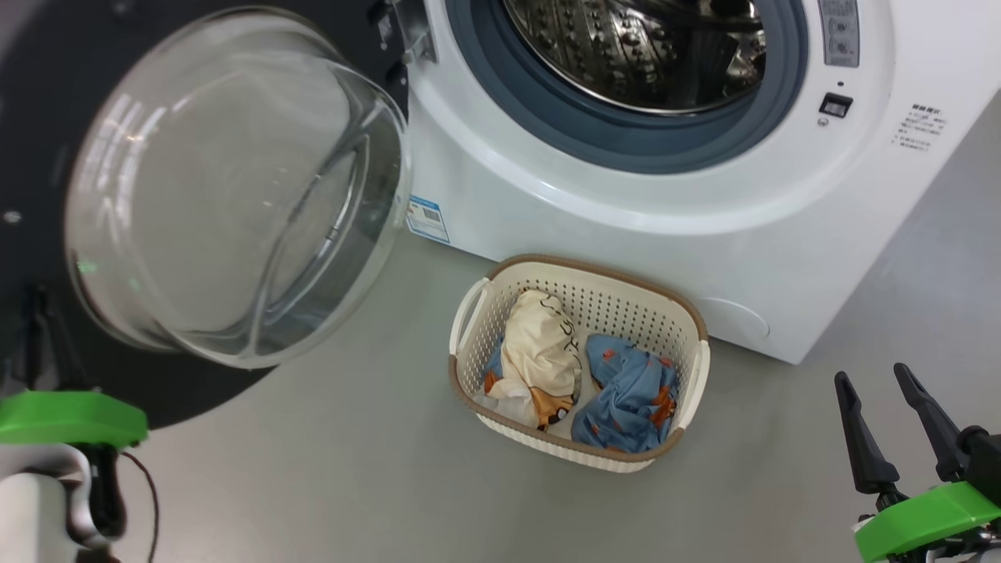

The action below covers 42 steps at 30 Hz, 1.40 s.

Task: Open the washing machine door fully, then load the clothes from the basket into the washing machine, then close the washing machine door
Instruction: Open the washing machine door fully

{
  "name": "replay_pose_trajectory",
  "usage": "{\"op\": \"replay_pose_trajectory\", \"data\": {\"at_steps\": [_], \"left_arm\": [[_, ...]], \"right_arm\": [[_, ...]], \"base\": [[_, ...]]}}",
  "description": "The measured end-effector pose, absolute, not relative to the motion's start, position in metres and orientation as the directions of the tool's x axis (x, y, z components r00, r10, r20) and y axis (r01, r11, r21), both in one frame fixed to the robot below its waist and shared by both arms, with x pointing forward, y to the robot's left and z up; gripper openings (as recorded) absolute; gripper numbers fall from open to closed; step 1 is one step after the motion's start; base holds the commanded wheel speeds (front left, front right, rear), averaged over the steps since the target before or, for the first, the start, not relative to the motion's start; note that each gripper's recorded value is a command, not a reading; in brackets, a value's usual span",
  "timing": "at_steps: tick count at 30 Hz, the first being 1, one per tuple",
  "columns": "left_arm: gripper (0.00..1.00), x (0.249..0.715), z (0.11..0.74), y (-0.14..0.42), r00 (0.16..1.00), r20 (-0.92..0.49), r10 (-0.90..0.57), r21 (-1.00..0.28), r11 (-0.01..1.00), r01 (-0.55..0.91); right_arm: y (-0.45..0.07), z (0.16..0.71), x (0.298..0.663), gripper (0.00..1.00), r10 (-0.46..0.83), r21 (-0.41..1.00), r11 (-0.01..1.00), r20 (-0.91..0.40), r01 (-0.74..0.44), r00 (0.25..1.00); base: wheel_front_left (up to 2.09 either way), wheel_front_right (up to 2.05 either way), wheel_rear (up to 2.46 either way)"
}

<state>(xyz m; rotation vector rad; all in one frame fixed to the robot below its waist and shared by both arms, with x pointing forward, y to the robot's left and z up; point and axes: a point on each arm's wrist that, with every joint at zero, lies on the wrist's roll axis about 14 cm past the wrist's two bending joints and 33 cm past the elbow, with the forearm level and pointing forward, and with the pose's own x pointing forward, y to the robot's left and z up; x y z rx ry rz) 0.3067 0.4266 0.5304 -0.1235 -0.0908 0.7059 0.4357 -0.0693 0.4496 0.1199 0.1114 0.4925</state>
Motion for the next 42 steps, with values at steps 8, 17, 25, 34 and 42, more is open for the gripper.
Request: {"op": "replay_pose_trajectory", "data": {"at_steps": [8,17,25,34,42], "left_arm": [[0.0,0.321,0.527,0.453,0.714,0.021,0.7,-0.075,0.713,-0.697],[0.0,0.339,0.522,0.472,0.675,0.004,0.737,-0.019,0.675,-0.737],[0.0,0.345,0.516,0.489,0.636,-0.007,0.771,0.02,0.636,-0.771],[0.0,0.342,0.507,0.497,0.623,-0.031,0.782,0.087,0.623,-0.777],[0.0,0.347,0.506,0.502,0.608,-0.032,0.794,0.108,0.607,-0.787]], "right_arm": [[-0.076,0.437,0.447,1.0,0.462,0.151,0.882,-0.096,-0.446,0.882],[-0.084,0.421,0.463,1.0,0.448,0.15,0.89,-0.117,-0.43,0.887],[-0.085,0.409,0.469,1.0,0.448,0.161,0.89,-0.135,-0.426,0.884],[-0.092,0.407,0.472,1.0,0.431,0.159,0.898,-0.137,-0.409,0.892],[-0.098,0.401,0.472,1.0,0.423,0.152,0.903,-0.152,-0.402,0.893]], "base": [[0.0,0.0,0.0],[0.0,0.0,0.0],[0.0,0.0,0.0],[0.0,0.0,0.0],[0.0,0.0,0.0]]}}
